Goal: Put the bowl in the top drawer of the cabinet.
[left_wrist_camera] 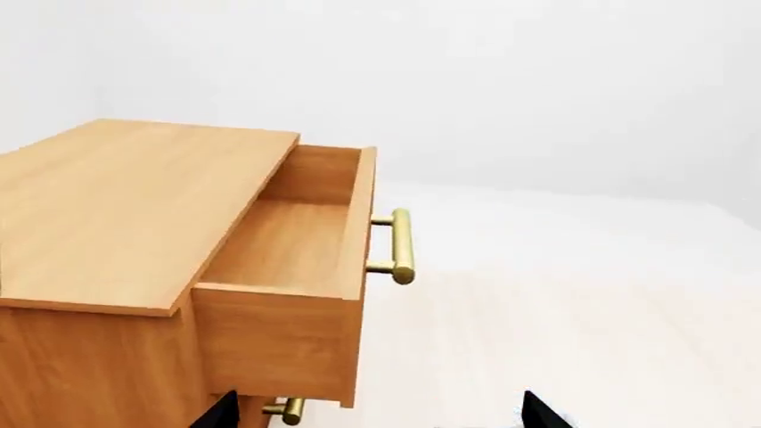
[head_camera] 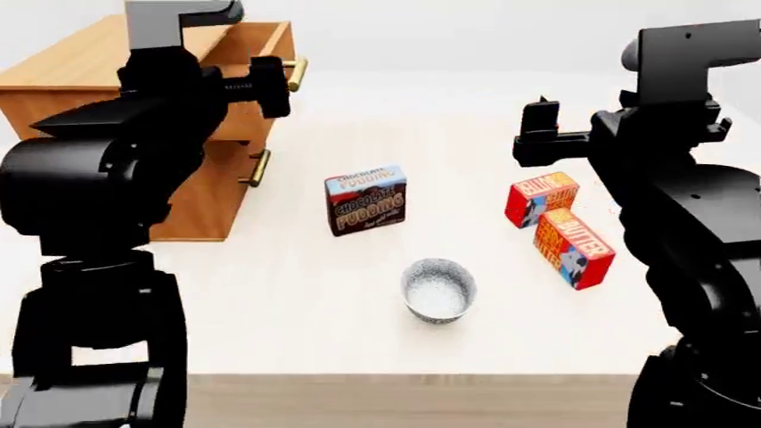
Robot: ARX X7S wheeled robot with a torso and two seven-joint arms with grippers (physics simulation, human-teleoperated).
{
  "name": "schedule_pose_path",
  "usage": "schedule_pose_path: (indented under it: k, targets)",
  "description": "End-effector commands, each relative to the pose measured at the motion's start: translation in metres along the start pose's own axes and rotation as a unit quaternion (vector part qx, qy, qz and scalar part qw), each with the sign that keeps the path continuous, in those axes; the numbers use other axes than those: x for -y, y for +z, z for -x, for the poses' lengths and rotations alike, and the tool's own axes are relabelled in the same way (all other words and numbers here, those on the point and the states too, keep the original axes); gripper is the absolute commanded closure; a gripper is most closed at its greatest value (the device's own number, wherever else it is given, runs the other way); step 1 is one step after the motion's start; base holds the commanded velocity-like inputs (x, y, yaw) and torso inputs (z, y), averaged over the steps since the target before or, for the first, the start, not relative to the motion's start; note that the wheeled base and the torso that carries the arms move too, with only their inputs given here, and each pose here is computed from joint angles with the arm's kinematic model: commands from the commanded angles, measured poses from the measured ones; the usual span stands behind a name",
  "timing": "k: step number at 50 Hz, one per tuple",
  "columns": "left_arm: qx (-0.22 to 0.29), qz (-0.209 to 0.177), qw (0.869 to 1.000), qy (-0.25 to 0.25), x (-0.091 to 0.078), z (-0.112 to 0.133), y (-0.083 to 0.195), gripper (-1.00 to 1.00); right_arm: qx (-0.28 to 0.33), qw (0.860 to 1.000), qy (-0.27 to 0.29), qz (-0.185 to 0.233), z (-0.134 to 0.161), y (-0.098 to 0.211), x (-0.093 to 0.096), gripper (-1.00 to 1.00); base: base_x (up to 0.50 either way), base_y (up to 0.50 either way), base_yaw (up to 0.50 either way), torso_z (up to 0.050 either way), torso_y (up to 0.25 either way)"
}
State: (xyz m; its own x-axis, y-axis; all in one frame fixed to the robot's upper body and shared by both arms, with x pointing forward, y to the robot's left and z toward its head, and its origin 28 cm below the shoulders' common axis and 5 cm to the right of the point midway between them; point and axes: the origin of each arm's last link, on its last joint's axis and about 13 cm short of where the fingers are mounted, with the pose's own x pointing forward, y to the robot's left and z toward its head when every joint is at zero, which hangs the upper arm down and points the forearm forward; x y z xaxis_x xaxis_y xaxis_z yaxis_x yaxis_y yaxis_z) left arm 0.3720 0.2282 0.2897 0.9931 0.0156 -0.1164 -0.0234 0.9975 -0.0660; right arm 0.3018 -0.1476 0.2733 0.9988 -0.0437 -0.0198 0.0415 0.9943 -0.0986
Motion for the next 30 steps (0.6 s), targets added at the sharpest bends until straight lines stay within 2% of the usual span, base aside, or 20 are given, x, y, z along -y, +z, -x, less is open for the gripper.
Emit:
schedule_pose_path:
  k: [1, 7, 12, 21, 30]
  targets:
    - [0.011, -0.024, 0.999, 0.027, 0.001, -0.001, 0.066, -1.00, 0.041, 0.999, -0.026, 0.019, 0.004, 0.047, 0.006, -1.00, 0.50, 0.00, 0.00, 0.000, 0.000]
    - [0.008, -0.022, 1.000, 0.014, 0.001, 0.002, 0.066, -1.00, 0.037, 0.999, -0.031, 0.026, 0.006, 0.046, 0.009, -1.00, 0.50, 0.00, 0.00, 0.000, 0.000]
    - [-0.006, 0.007, 1.000, -0.005, 0.002, 0.002, 0.065, -1.00, 0.037, 0.998, -0.035, 0.029, 0.010, 0.043, 0.013, -1.00, 0.50, 0.00, 0.00, 0.000, 0.000]
    - [-0.011, 0.002, 1.000, -0.015, 0.006, 0.004, 0.067, -1.00, 0.042, 0.999, -0.023, 0.022, 0.013, 0.039, 0.014, -1.00, 0.50, 0.00, 0.00, 0.000, 0.000]
    - [-0.010, -0.002, 1.000, 0.000, 0.001, -0.001, 0.067, -1.00, 0.045, 0.998, -0.013, 0.039, 0.013, 0.036, 0.012, -1.00, 0.50, -0.04, 0.00, 0.000, 0.002]
